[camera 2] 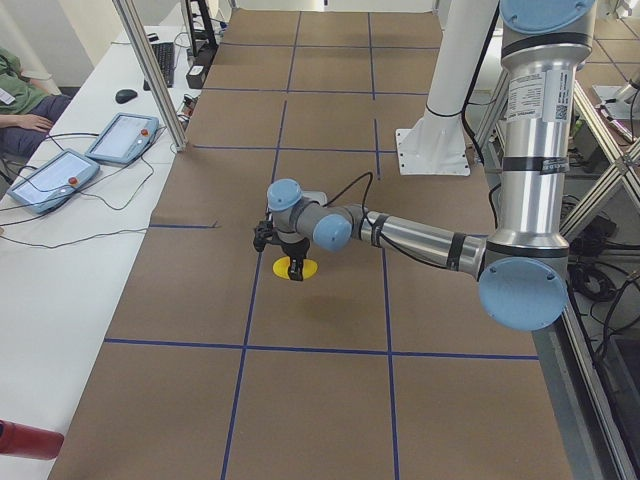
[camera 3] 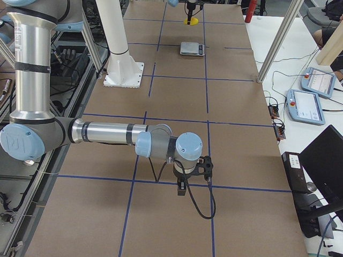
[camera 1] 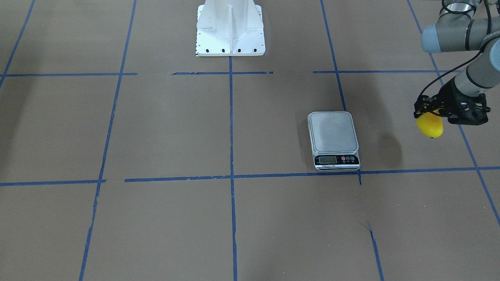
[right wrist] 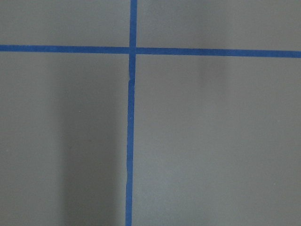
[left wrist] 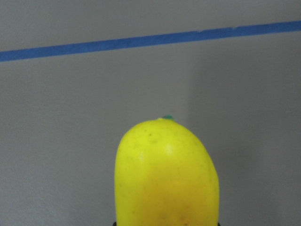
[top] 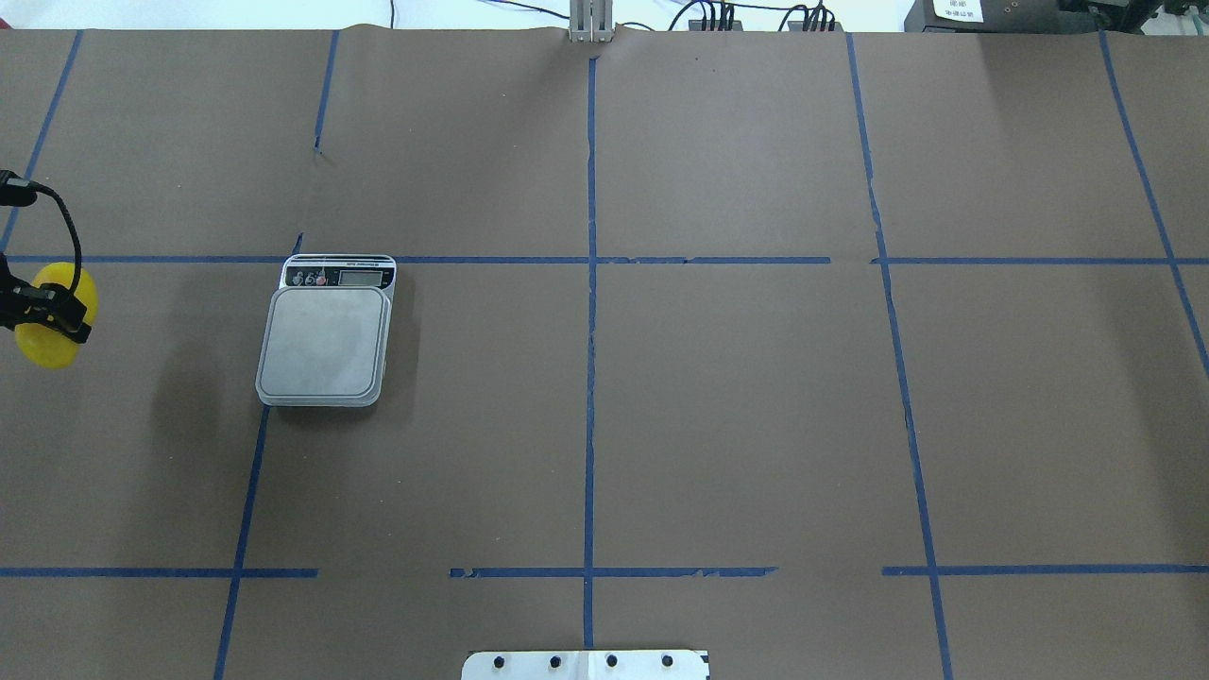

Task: Weigh mango
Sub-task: 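Lift the mango with the left gripper and carry it over the scale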

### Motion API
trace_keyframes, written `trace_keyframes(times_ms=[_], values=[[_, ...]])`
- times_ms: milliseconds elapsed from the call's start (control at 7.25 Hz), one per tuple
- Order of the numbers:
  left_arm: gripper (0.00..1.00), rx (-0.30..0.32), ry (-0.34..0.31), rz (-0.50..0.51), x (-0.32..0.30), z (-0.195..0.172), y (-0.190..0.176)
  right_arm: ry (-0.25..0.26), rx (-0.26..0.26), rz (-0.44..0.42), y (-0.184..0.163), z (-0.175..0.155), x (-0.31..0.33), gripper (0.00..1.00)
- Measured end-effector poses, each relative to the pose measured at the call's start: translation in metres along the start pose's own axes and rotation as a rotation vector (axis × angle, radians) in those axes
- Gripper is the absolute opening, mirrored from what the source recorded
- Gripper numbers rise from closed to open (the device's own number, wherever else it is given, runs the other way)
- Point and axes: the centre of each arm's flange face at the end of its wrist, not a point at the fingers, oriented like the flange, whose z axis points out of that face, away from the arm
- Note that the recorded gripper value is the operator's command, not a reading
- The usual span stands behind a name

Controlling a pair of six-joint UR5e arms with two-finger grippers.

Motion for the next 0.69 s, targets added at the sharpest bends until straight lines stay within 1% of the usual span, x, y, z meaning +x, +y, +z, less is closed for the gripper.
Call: trace_keyframes(times_ms=[138,276,414,690], values=[[0.0,0.011,0.007,-0.033,0.03,-0.025,-0.015,0.0,0.0,0.0,0.0,0.0,0.0,1.0],[0.0,0.024,0.024,-0.086,0.062,-0.038,-0.03,0.0,0.0,0.0,0.0,0.0,0.0,1.0],[0.0,0.022,0.044,-0.124,0.1,-0.04,-0.041,0.0,0.0,0.0,0.0,0.0,0.0,1.0],[0.0,-0.029,0.065,-0.139,0.171,-0.008,-0.046,0.0,0.0,0.0,0.0,0.0,0.0,1.0]])
